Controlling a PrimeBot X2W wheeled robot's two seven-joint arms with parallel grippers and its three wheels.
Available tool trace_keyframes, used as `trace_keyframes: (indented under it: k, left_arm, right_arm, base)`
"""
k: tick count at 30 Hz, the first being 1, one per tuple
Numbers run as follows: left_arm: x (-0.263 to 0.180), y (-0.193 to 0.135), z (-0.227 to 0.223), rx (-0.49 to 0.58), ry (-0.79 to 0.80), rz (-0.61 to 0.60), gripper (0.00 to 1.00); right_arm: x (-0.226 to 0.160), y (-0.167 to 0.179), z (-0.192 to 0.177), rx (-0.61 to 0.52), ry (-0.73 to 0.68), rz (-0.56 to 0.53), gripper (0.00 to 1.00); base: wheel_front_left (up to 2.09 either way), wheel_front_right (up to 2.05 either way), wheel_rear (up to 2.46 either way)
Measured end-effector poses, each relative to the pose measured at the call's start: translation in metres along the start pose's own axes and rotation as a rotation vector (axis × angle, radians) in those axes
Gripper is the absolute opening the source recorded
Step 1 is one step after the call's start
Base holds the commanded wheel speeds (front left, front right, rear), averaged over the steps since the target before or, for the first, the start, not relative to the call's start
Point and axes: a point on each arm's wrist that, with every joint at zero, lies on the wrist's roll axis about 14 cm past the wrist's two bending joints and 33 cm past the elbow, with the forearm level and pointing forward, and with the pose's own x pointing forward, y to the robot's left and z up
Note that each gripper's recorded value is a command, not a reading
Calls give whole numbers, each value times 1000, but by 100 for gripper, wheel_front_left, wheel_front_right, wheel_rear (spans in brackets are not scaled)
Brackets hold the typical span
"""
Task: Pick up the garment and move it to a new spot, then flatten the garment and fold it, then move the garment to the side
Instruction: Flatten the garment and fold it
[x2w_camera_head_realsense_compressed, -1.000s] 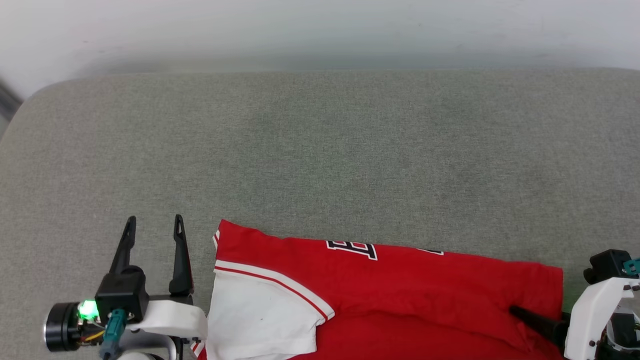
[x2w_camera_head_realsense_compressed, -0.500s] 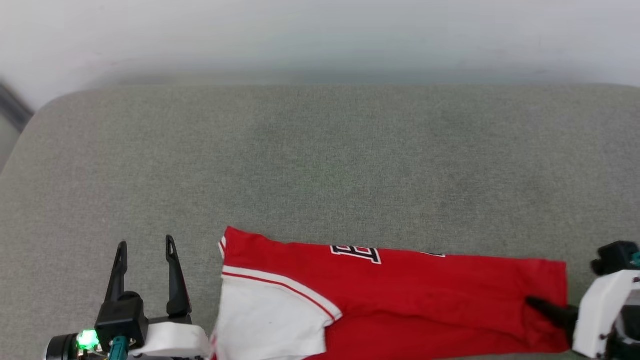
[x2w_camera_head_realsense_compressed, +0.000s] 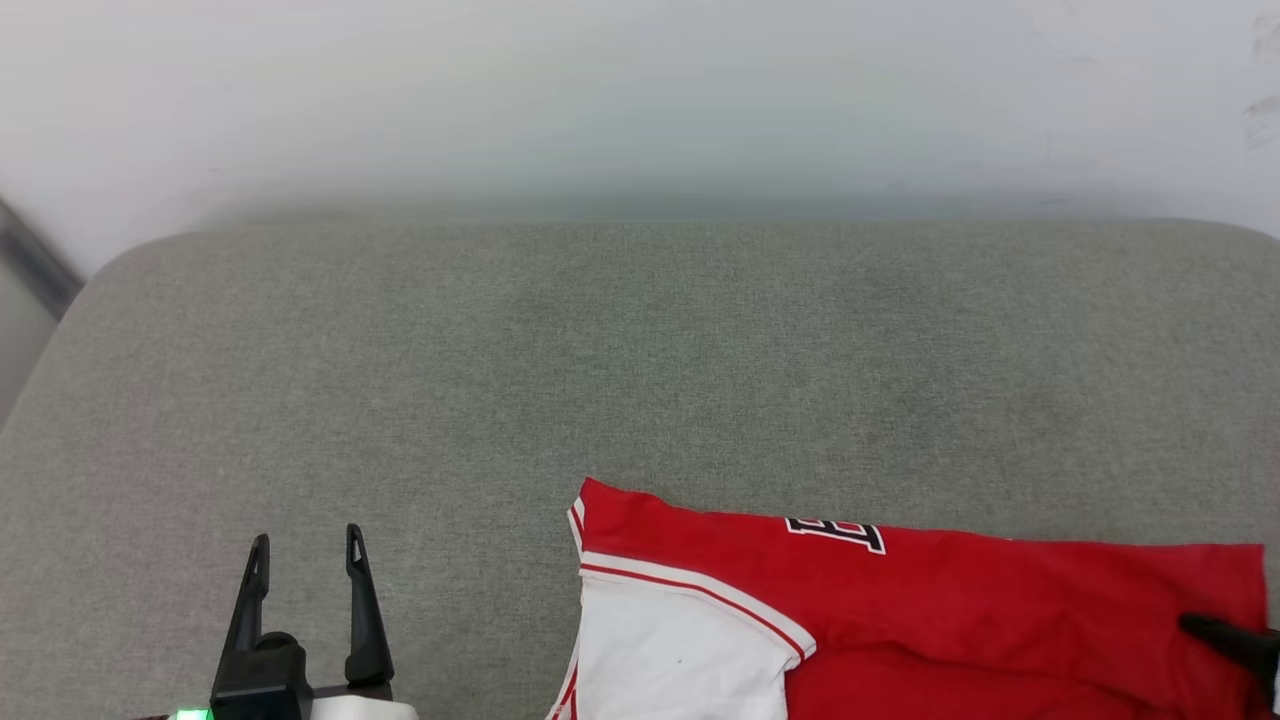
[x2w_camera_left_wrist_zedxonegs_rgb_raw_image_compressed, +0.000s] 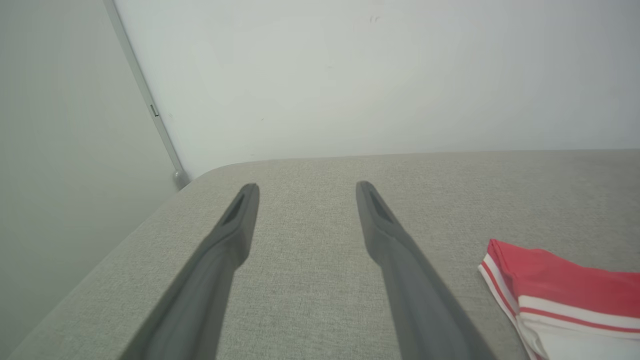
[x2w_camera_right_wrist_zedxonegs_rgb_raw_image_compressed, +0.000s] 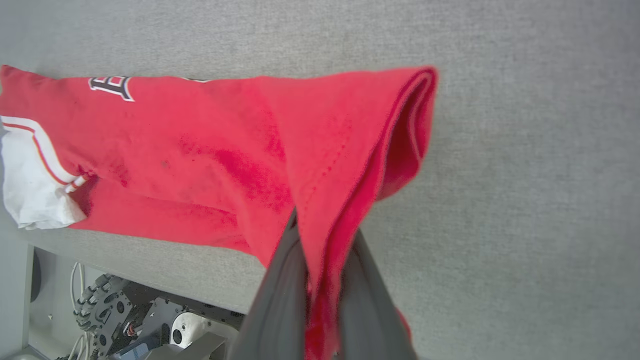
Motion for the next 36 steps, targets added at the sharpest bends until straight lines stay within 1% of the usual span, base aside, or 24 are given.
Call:
trace_keyframes:
  k: [3, 7, 12, 19, 24, 28, 33, 36]
  left_arm:
    - [-2, -1, 2, -6, -5, -4, 100]
    - [-4, -3, 0, -7, 1, -9, 100]
    - [-2, -4, -2, -8, 7, -11, 100]
    - [5, -9, -5, -13, 15, -21, 100]
    - [13, -12, -8, -14, 22, -25, 100]
    - [20, -15, -12, -16, 32, -27, 100]
    - [28, -17, -19, -16, 46, -28, 100]
    - [31, -17, -23, -14, 57, -26, 100]
  right_arm:
    - [-3, 24, 2, -16, 3, 74, 0]
    - [-4, 76, 4, -66, 3, 222, 0]
    - [-3, 134, 6, -143, 19, 371, 0]
    - [14, 202, 12, -305, 70, 492, 0]
    - [33, 243, 13, -420, 102, 547, 0]
    - [53, 268, 2, -511, 154, 572, 0]
    - [82, 279, -16, -585, 221, 562, 0]
    - [96, 283, -24, -596, 244, 561, 0]
  base:
    - [0, 0, 0]
    - [0, 0, 0]
    - [0, 0, 0]
    - [0, 0, 0]
    - [0, 0, 0]
    - [0, 0, 0]
    - [0, 0, 0]
    - [0, 0, 0]
